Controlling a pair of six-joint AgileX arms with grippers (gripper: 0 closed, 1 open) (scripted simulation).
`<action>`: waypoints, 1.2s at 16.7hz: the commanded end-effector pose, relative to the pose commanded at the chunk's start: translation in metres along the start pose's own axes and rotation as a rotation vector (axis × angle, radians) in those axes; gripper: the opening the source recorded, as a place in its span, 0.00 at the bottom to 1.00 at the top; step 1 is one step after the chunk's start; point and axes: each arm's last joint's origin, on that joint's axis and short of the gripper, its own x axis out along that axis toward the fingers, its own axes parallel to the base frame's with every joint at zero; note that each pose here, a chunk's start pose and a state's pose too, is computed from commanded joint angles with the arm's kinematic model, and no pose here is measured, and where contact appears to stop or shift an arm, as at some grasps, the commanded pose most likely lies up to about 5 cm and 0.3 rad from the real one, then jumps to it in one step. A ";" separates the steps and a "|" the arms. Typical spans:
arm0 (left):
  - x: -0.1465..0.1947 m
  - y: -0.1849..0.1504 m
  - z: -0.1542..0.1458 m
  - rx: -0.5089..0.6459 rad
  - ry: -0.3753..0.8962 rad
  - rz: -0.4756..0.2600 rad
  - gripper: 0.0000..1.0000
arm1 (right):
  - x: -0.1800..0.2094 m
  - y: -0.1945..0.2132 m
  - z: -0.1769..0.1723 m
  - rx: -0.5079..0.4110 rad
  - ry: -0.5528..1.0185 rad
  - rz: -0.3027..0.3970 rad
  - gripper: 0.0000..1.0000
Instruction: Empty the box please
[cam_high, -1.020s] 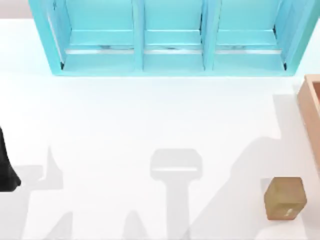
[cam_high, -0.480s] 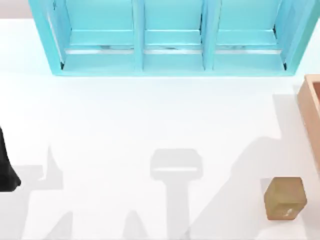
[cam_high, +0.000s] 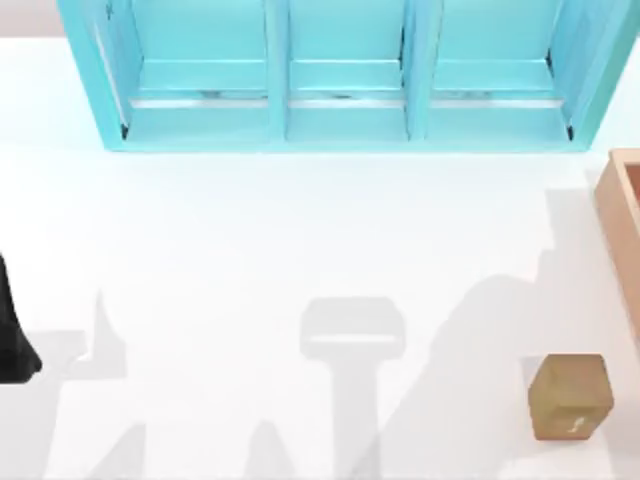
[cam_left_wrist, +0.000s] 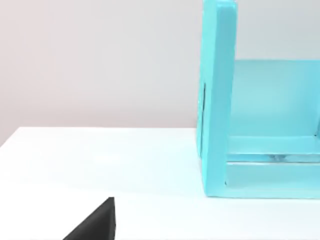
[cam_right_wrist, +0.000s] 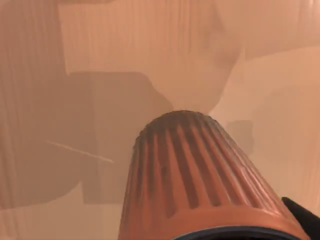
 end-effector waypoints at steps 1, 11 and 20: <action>0.000 0.000 0.000 0.000 0.000 0.000 1.00 | -0.013 0.000 0.001 0.001 -0.013 0.005 0.00; 0.000 0.000 0.000 0.000 0.000 0.000 1.00 | -0.091 0.004 0.003 -0.013 0.016 -0.023 0.00; 0.000 0.000 0.000 0.000 0.000 0.000 1.00 | -0.092 0.018 0.007 -0.011 0.037 -0.037 0.00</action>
